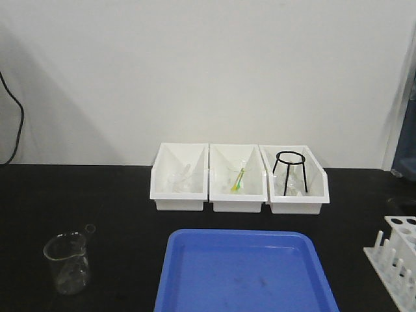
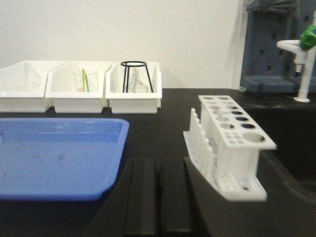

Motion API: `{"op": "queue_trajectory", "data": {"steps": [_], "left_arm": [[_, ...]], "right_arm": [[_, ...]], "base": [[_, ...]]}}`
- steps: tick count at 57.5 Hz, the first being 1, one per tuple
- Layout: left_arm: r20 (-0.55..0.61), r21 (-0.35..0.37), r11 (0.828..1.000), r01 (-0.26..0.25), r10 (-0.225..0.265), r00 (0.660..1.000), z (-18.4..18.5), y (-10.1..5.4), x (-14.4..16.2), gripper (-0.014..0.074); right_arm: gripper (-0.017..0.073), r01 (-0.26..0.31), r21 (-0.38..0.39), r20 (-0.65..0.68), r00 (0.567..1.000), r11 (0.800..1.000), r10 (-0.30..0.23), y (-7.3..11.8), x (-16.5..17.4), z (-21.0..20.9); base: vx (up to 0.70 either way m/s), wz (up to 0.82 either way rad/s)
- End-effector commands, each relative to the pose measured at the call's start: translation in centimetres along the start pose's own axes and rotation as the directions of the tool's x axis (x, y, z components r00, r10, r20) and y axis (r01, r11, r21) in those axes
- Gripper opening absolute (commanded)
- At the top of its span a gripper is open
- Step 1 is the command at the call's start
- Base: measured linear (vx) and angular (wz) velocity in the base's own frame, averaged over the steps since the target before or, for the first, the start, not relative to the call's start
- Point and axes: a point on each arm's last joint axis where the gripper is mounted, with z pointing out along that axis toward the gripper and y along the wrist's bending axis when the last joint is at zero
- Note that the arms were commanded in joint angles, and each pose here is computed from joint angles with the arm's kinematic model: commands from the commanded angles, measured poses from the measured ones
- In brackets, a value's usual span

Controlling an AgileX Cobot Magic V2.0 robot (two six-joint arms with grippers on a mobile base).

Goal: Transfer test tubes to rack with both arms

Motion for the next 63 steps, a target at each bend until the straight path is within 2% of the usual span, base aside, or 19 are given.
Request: {"op": "queue_trajectory", "data": {"steps": [1, 26, 63], "left_arm": [[0.069, -0.019, 1.0, 0.01, -0.009, 0.998, -0.11, 0.11, 0.1, -0.0021], [0.069, -0.019, 1.0, 0.01, -0.009, 0.998, -0.11, 0.11, 0.1, -0.0021], [0.069, -0.019, 1.0, 0.01, -0.009, 0.998, -0.11, 0.11, 0.1, -0.0021]], "right_arm": [[-0.0008, 0.007, -0.001, 0.073, 0.997, 1.0, -0.007, 0.02, -0.4, -0.03], [-0.0008, 0.007, -0.001, 0.073, 0.997, 1.0, -0.007, 0.02, -0.4, -0.03], [-0.0008, 0.007, -0.001, 0.073, 0.997, 1.0, -0.007, 0.02, -0.4, -0.03]], "base": [[0.35, 0.1], [0.27, 0.0], [0.03, -0.04]]}}
